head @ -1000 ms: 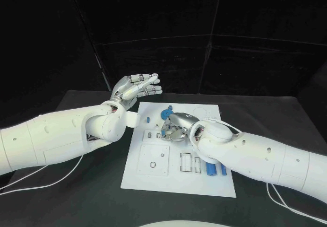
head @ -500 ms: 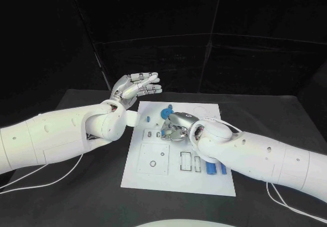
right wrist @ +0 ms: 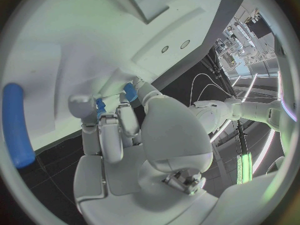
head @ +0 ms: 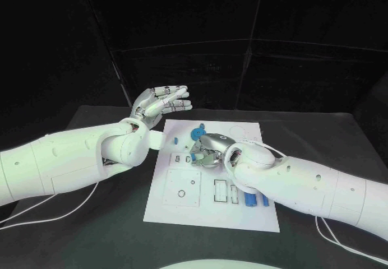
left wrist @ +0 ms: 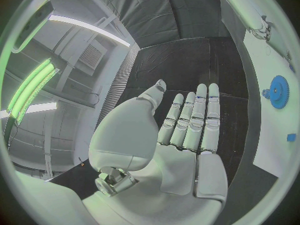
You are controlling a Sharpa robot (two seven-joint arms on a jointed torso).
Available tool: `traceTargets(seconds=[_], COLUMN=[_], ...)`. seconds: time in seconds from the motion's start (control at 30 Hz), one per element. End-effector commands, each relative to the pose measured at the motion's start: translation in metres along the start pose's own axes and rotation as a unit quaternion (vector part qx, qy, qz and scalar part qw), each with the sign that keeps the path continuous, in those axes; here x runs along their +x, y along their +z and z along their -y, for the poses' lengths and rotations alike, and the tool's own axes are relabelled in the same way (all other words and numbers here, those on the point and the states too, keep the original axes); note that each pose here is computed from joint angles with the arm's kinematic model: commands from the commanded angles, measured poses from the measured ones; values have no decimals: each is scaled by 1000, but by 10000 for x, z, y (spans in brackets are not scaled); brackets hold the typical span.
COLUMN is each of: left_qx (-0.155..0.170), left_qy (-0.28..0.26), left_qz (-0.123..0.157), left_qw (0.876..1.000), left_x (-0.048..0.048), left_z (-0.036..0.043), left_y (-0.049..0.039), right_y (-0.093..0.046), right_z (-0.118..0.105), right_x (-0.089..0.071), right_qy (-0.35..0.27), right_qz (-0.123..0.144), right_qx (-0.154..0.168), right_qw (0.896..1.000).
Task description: Assemble the parts on the task board
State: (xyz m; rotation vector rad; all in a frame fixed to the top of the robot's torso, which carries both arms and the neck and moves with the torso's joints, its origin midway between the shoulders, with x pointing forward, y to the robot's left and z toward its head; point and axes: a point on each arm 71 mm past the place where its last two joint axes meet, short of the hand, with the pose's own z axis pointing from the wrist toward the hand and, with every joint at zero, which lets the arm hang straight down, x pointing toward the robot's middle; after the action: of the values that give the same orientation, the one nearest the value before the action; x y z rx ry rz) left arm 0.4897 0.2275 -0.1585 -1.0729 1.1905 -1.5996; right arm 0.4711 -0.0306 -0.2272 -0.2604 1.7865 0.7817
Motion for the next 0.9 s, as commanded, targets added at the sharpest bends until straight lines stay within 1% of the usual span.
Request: traceTargets(seconds=[0.03, 0.17, 0.23, 0.3, 0.37, 0.47, 0.57, 0.7, 0.8, 0.9], left_qx=[3, 2, 2, 1, -2, -8, -15, -29, -38, -54], left_qy=[-4, -4, -4, -4, -3, 1, 10, 29, 48, 76], left_qz=[-6, -7, -7, -7, -6, -6, -11, -26, -38, -54], left_qw=[1000, 1000, 1000, 1000, 1000, 1000, 1000, 999, 997, 994], left_x=[10, 10, 9, 6, -3, -20, -35, -68, -88, -111], left_z=[12, 11, 11, 9, 5, -3, -11, -29, -43, -67], left_y=[6, 5, 5, 6, 6, 6, 5, 4, 6, 4], right_y=[-5, -13, -24, -49, -83, -140, -209, -340, -428, -552], right_z=[26, 22, 17, 6, -8, -24, -28, -11, 2, 39], right_x=[16, -10, -30, -55, -83, -122, -162, -225, -267, -352], right_qy=[-2, 2, 7, 15, 25, 39, 50, 64, 72, 85], right_qz=[1, 19, 33, 54, 74, 96, 113, 126, 127, 125], right_qx=[10, 8, 4, -5, -19, -42, -66, -93, -105, -112], right_qw=[1000, 1000, 999, 998, 997, 994, 990, 986, 984, 982])
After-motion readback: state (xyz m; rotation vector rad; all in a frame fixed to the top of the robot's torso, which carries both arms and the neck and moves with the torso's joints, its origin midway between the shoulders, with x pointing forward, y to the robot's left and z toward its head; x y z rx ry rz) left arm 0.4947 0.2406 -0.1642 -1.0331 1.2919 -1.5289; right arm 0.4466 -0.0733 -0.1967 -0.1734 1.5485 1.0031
